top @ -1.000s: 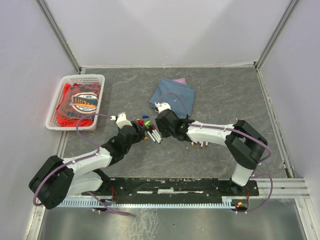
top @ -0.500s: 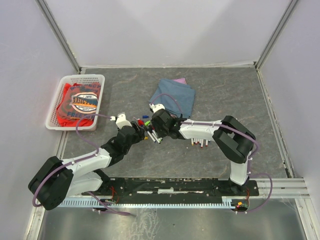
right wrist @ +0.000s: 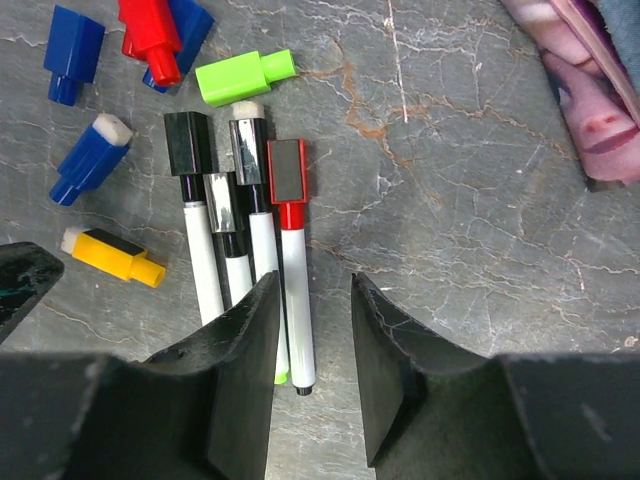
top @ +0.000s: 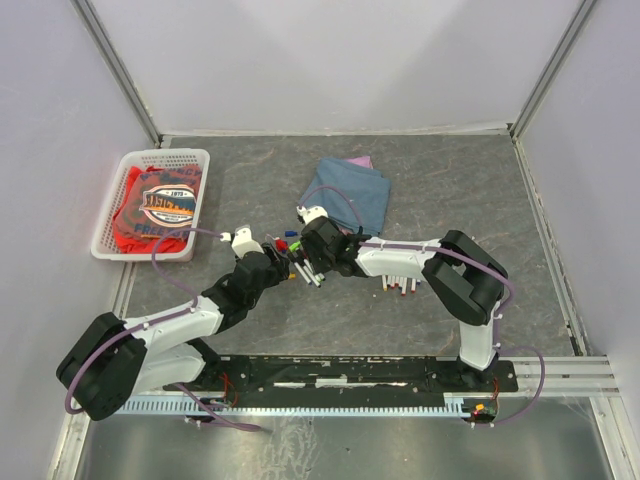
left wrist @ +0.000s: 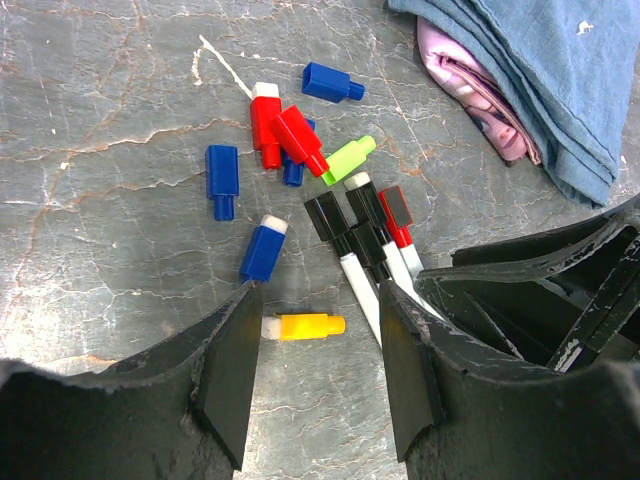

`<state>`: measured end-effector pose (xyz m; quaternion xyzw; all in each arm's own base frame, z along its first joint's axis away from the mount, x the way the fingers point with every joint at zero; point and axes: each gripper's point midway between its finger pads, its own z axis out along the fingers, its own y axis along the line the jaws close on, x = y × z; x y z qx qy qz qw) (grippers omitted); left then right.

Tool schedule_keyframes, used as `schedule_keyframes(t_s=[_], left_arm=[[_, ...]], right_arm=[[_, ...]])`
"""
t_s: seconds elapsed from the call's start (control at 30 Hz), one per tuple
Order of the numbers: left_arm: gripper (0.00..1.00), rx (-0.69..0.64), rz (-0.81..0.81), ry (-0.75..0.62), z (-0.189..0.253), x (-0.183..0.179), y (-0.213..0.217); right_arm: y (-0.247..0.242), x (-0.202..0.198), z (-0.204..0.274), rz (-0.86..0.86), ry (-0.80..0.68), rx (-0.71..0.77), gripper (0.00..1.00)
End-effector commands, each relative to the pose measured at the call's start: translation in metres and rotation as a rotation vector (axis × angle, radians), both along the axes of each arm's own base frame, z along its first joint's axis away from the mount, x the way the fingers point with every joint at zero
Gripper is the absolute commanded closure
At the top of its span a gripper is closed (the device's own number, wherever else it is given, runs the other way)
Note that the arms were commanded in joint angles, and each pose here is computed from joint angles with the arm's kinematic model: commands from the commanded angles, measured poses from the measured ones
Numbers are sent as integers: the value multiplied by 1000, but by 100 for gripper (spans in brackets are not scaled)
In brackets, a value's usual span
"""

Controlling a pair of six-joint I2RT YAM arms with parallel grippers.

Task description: Open the pen caps

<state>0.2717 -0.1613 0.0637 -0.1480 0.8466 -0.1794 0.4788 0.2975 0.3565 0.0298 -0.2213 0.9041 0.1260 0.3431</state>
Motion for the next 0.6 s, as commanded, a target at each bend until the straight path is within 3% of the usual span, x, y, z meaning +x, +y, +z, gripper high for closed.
schedule_keyframes(t_s=[0.0, 0.57], left_arm=[[44, -19, -4, -71, 18, 9, -3], [44, -27, -6, -74, 20, 10, -5]], right_arm=[[0, 5, 5, -3, -35, -22, 59], [-1, -6, -13, 31, 21, -62, 63]])
